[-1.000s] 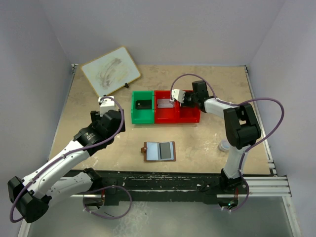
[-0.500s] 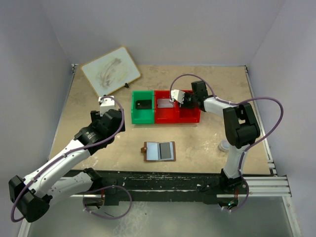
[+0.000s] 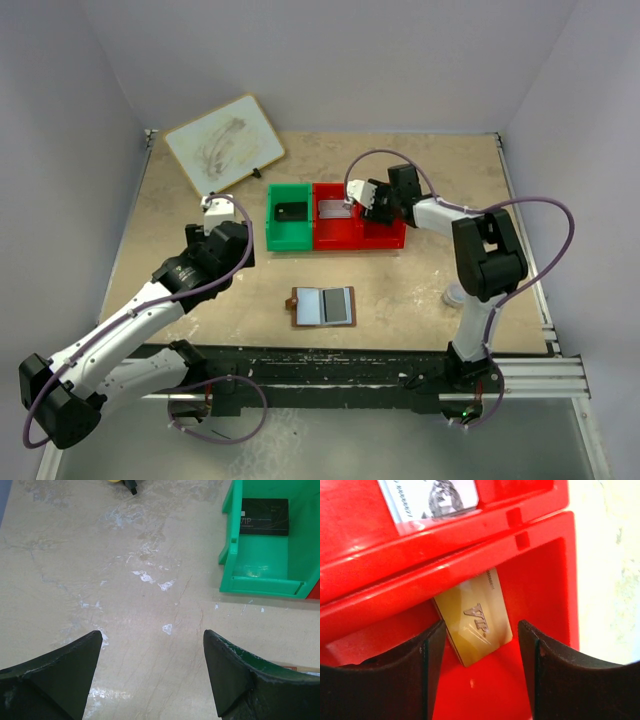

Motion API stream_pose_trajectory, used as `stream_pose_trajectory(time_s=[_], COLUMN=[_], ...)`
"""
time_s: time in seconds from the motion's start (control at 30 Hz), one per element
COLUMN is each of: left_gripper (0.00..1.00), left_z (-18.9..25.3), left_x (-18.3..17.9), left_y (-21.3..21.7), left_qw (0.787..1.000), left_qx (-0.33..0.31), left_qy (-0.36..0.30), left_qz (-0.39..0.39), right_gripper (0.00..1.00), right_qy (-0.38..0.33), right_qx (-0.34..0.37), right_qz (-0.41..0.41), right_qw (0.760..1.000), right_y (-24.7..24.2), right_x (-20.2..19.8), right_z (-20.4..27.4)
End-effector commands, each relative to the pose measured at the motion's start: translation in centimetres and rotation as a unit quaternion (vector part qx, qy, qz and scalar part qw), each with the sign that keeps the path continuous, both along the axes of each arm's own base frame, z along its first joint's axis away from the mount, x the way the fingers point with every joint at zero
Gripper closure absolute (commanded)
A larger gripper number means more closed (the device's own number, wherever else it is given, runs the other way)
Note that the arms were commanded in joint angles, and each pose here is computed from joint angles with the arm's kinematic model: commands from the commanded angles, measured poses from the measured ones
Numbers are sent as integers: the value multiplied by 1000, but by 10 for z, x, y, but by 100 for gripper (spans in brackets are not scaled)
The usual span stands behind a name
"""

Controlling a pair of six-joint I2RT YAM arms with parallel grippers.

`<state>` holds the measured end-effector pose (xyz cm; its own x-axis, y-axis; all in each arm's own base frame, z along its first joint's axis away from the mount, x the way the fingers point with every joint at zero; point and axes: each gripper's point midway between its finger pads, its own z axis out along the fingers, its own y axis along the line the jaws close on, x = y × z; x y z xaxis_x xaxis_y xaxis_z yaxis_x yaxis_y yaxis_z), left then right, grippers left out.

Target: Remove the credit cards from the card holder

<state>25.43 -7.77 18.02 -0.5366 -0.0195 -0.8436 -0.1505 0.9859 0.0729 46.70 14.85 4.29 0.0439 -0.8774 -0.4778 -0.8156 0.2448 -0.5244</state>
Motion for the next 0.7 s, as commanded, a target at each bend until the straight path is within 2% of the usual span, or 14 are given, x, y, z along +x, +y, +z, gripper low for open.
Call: stream_pose_trajectory(time_s=[0.0,0.1,0.33,0.47,0.53,0.63,0.67], left_gripper=[20,20,20,20,20,20,20], left_z=[12,12,11,11,10,7,6], left_x=[6,6,7,7,7,7,8], left_y=[-3,-2,-1,-1,-1,-3,-3], left_qw=[1000,1000,1000,1000,1000,1000,1000], left_qx=[-5,-5,-2,-2,0,1,2], left_qy=[-16,-16,-16,-16,-14,-9,-7], left_qz=[-4,-2,1,1,2,-2,-4], right_gripper=[37,38,39,39,37,24,5], right_qy=[-73,-110,-169,-212,-231,-195,-171], right_qx=[14,32,121,209,287,389,429], right_qz=[-37,-56,-87,-126,-125,-72,-70], right_qw=[997,992,974,946,921,897,884], right_y=[-6,-9,-6,-13,-10,13,18], right_x=[16,19,4,-23,-49,-94,-107], right_z=[53,77,140,184,218,236,238])
